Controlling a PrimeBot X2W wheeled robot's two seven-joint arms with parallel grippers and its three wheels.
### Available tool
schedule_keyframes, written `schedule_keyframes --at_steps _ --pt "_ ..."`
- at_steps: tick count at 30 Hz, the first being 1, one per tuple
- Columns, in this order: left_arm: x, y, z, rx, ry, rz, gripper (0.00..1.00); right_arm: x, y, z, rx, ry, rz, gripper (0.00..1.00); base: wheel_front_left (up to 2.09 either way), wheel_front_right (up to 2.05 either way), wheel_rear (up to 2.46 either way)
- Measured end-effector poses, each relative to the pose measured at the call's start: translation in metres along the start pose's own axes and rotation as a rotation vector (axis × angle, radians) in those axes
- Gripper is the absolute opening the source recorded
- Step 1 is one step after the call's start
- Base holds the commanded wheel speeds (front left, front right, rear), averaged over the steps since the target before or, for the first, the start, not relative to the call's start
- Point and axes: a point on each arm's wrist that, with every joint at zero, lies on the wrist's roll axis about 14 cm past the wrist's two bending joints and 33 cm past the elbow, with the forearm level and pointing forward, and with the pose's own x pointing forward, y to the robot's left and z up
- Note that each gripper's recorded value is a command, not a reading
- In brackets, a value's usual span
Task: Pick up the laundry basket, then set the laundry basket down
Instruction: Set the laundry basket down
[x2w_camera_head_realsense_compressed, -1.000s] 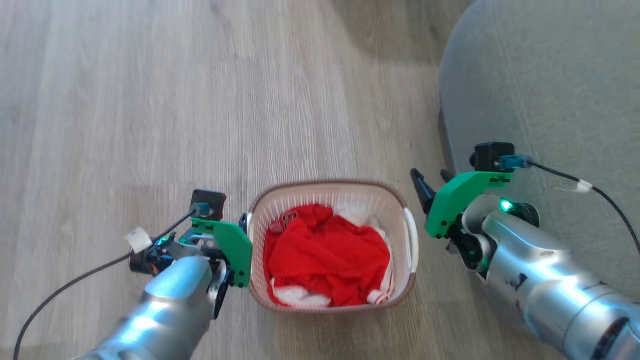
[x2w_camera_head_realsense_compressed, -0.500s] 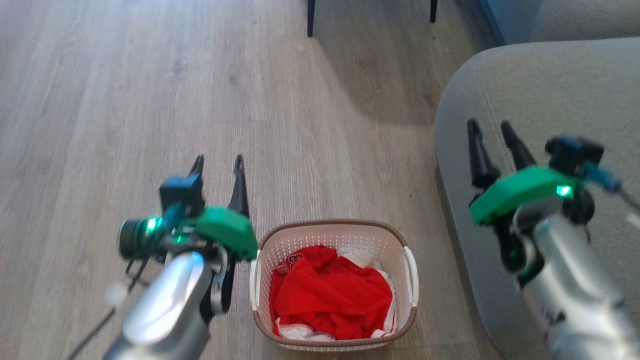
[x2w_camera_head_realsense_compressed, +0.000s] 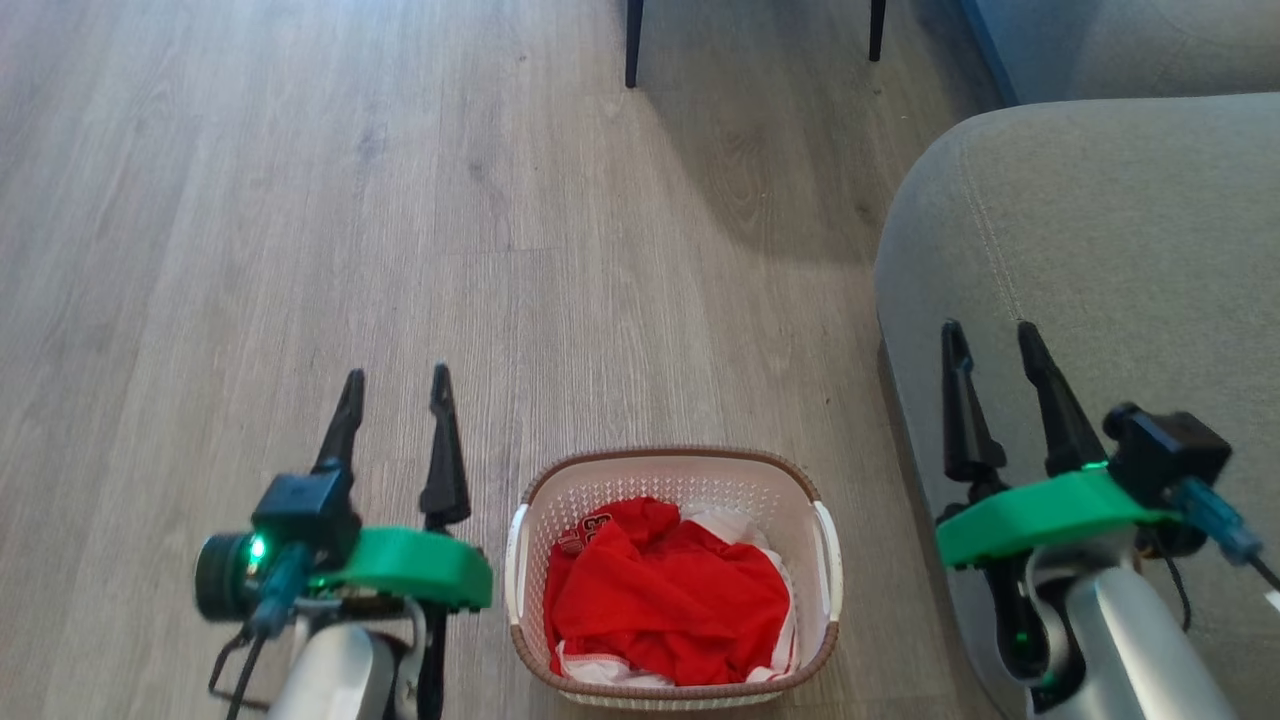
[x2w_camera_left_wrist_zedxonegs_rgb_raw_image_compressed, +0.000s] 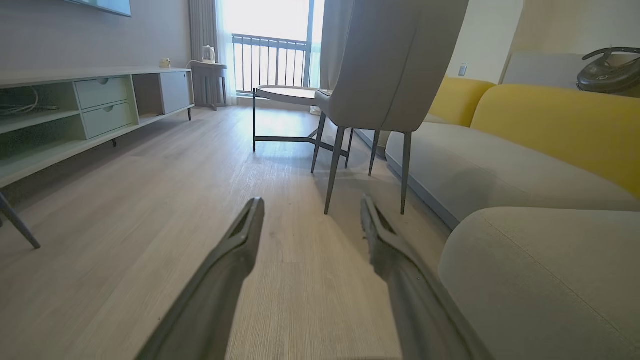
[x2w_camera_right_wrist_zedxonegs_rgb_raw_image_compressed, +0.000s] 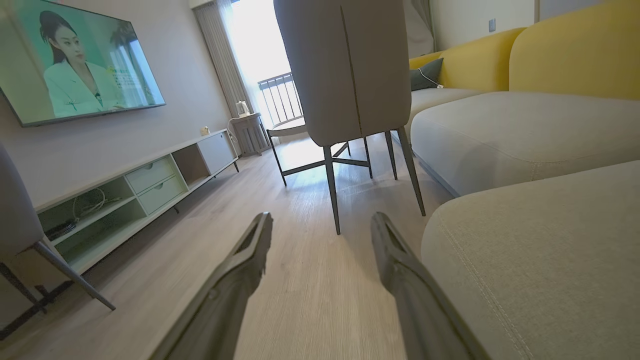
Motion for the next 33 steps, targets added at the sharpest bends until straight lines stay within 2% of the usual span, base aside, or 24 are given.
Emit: schedule_keyframes --at_steps 5,9,11,33 --pt "-0.013 0.001 -0.002 0.013 0.005 -0.013 1.0 -0.014 -0.001 0.009 -0.019 -0.03 -0.023 1.0 0.0 0.0 0.0" --pt "-0.02 -0.003 -0.006 -0.008 0.021 -0.033 1.0 -0.029 -0.013 -0.002 -0.01 0.004 -0.074 1.0 0.0 0.0 0.0" --pt "-0.021 -0.002 -0.007 -0.008 0.024 -0.029 1.0 -0.033 -0.011 -0.009 -0.029 0.027 -0.067 1.0 0.0 0.0 0.0" --pt "-0.017 -0.01 -0.006 -0.05 0.021 -0.062 1.0 -0.036 -0.016 -0.014 -0.018 0.042 -0.09 1.0 0.0 0.0 0.0"
